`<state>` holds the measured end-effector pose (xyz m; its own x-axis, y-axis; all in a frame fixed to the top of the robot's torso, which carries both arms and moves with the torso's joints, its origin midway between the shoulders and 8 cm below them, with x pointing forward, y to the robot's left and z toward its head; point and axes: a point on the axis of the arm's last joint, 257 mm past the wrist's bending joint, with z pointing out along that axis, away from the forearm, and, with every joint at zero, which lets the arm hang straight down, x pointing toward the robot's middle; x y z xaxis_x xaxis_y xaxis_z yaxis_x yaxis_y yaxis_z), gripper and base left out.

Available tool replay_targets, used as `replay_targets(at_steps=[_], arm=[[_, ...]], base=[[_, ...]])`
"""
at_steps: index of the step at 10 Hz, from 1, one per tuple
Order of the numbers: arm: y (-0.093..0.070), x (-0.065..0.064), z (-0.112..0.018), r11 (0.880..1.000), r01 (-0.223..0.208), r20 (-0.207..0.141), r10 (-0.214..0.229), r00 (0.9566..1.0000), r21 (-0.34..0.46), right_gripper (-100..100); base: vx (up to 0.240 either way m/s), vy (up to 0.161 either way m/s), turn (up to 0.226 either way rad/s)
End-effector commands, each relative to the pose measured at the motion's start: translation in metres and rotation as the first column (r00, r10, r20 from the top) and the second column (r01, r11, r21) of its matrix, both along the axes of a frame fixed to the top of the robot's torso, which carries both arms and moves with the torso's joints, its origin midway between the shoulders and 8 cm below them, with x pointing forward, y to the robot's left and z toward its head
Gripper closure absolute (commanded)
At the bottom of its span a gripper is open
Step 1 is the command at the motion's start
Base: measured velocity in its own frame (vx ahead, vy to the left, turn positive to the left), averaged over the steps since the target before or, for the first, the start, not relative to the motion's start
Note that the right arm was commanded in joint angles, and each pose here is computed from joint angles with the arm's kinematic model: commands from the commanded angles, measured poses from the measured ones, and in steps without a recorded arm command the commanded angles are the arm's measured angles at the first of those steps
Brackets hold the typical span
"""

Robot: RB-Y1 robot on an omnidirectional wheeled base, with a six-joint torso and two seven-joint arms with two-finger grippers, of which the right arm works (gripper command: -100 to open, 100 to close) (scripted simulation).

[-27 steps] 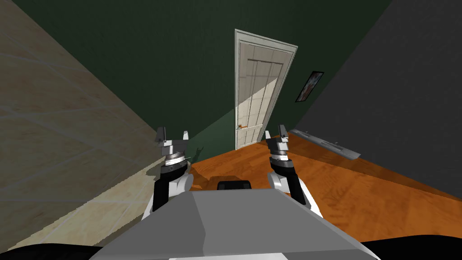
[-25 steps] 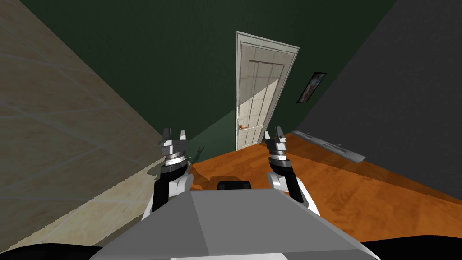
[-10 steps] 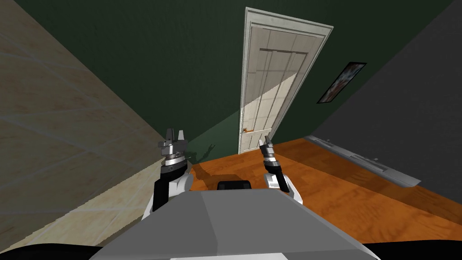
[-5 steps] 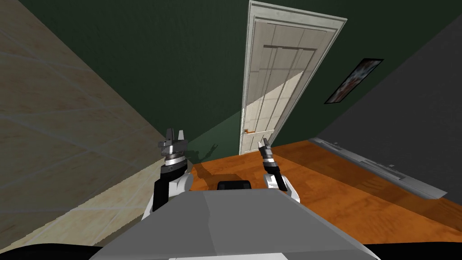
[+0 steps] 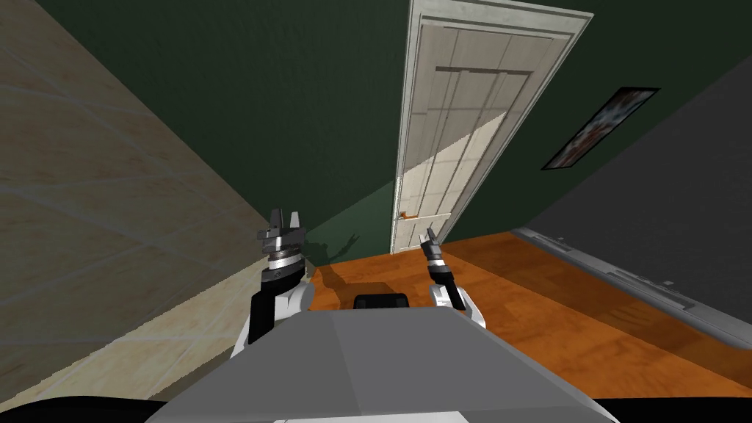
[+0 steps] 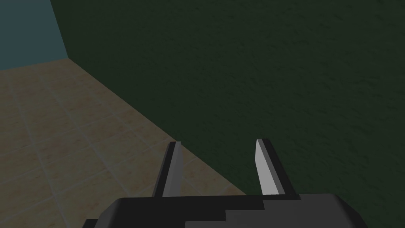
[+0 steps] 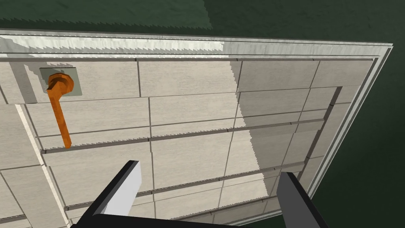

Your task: Pull the door open

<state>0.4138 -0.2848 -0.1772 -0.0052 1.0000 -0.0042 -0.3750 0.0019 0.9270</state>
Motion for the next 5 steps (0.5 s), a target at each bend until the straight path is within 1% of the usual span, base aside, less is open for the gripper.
replay_targets(at_steps=[1, 2, 3, 4, 5], arm=[[-0.002, 0.001, -0.008, 1.000, 0.000, -0.012, 0.000, 0.9999, 0.001, -100], [-0.005, 0.003, -0.021, 1.000, 0.000, -0.032, 0.000, 0.9995, 0.003, -100], [-0.007, 0.004, -0.027, 1.000, -0.002, -0.040, 0.002, 0.9992, 0.003, -100], [-0.008, 0.004, -0.034, 1.000, 0.001, -0.053, -0.001, 0.9986, 0.004, -100], [-0.011, 0.005, -0.046, 1.000, 0.002, -0.073, -0.001, 0.9973, 0.005, -100]], base=[[0.039, -0.022, 0.035], [0.043, -0.020, 0.058], [0.076, -0.034, 0.106], [0.060, -0.030, 0.047], [0.055, -0.024, 0.069]])
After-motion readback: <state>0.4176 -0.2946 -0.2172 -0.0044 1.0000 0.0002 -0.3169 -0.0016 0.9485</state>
